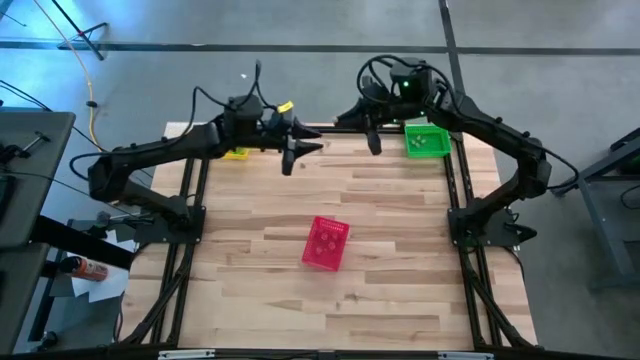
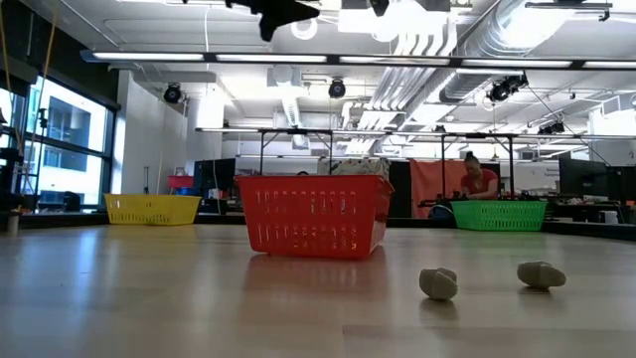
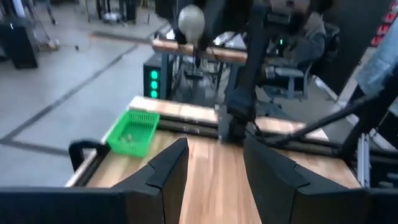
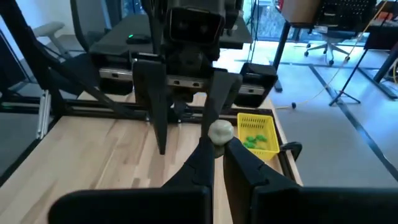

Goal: Sort Halloween decoration
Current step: Put the white skull toy into the green bin

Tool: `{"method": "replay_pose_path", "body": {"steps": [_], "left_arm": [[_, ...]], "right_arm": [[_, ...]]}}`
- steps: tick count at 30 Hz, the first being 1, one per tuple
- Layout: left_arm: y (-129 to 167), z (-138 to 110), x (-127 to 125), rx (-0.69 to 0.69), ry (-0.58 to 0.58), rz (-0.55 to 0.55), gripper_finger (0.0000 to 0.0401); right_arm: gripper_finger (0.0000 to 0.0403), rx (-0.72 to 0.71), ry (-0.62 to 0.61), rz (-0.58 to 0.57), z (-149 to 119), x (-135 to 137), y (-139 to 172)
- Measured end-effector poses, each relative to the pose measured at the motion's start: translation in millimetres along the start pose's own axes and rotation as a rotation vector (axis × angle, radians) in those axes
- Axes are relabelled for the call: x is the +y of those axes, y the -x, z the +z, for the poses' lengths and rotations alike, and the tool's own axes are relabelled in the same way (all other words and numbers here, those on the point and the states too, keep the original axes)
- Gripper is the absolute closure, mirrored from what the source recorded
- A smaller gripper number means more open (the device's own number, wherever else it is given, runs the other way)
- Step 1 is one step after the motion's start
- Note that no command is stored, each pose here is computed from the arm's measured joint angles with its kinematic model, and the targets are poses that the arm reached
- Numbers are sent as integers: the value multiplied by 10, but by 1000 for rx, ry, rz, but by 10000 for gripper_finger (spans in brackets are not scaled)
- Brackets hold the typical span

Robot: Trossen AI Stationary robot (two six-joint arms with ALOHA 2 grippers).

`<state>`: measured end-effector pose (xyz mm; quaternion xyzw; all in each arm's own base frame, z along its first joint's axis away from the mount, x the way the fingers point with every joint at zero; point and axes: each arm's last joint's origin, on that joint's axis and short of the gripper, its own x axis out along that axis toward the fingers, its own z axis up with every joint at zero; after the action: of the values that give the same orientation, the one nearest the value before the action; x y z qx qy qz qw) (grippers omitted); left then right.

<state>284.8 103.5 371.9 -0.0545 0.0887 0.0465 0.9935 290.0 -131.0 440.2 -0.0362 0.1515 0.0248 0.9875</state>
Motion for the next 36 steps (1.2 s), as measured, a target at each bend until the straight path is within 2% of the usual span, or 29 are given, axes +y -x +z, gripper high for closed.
{"method": "replay_pose_path", "body": {"steps": [9, 16, 20, 24, 32, 36], "left_arm": [[11, 158, 9, -162, -90, 19, 254], [12, 158, 13, -162, -113, 22, 254], [112, 217, 3, -185, -109, -16, 254], [286, 302, 28, -215, -131, -41, 254], [414, 323, 254, -217, -142, 50, 254], [445, 328, 358, -229, -69, 112, 254]], "right_arm": [[394, -20, 27, 17, 34, 62, -33], [395, -24, 14, 2, 25, 21, -48], [395, 29, -17, -36, -44, -75, 32], [395, 133, -92, -133, -183, -251, 173], [395, 384, -249, -284, -614, -668, 606], [395, 528, -485, -411, -1001, -845, 803]]}}
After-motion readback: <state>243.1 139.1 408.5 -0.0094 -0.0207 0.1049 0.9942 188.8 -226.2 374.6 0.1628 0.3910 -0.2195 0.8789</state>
